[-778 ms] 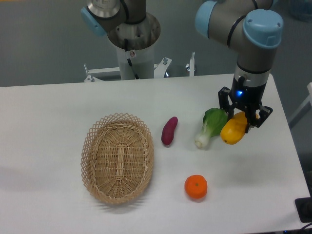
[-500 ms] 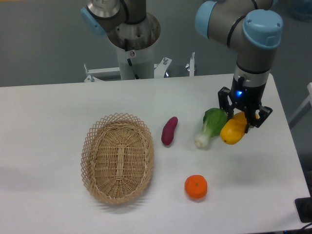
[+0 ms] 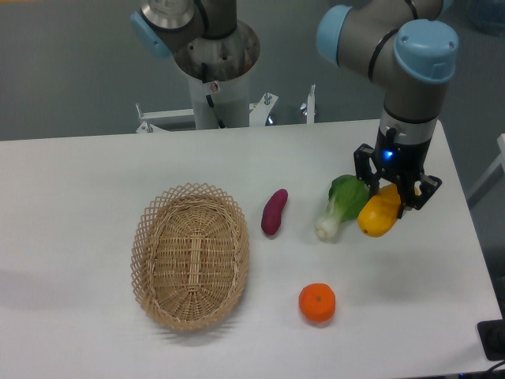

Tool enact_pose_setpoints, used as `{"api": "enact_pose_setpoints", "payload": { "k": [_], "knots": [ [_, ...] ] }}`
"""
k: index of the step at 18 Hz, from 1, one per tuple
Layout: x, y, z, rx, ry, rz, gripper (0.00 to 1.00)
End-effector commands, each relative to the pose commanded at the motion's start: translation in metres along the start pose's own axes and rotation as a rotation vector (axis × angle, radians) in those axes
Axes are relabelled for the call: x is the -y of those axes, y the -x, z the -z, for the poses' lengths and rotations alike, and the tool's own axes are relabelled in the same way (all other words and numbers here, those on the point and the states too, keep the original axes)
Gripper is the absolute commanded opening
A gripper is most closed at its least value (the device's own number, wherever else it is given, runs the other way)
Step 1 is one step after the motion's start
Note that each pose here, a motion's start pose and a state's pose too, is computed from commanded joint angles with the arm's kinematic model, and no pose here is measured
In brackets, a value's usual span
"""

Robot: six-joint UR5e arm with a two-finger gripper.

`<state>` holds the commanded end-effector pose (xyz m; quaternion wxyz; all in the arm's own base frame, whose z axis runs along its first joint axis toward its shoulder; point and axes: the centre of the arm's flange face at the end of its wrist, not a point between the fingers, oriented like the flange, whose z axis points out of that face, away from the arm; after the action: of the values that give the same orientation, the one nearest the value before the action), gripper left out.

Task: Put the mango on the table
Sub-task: 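Hold the yellow mango in the gripper beside the bok choy, then lower the held yellow mango down onto the table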

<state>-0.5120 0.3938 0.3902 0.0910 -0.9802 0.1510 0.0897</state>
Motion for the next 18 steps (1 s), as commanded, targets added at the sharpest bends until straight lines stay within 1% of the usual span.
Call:
{"api": "enact_pose_setpoints", "payload": {
  "k": [3,6,8,10,12,16,18],
  "knots": [
    [0.004,0.007,-0.024,0.036,-0.008,0.003,0.50],
    [0.016,0.012,-0.060,0.070,-0.020,0.015,0.50],
    [0.016,0.017,-0.086,0.087,-0.023,0.007,0.50],
    [0.024,0.018,-0.106,0.103,-0.028,-0.013,0.50],
    [0.026,0.016,-0.114,0.098,-0.027,-0.023,0.50],
    [0.022,0.014,-0.148,0.063,-0.019,-0.048,0.50],
    [0.020,0.009,-0.154,0.048,-0.017,-0.048,0.50]
  ]
}}
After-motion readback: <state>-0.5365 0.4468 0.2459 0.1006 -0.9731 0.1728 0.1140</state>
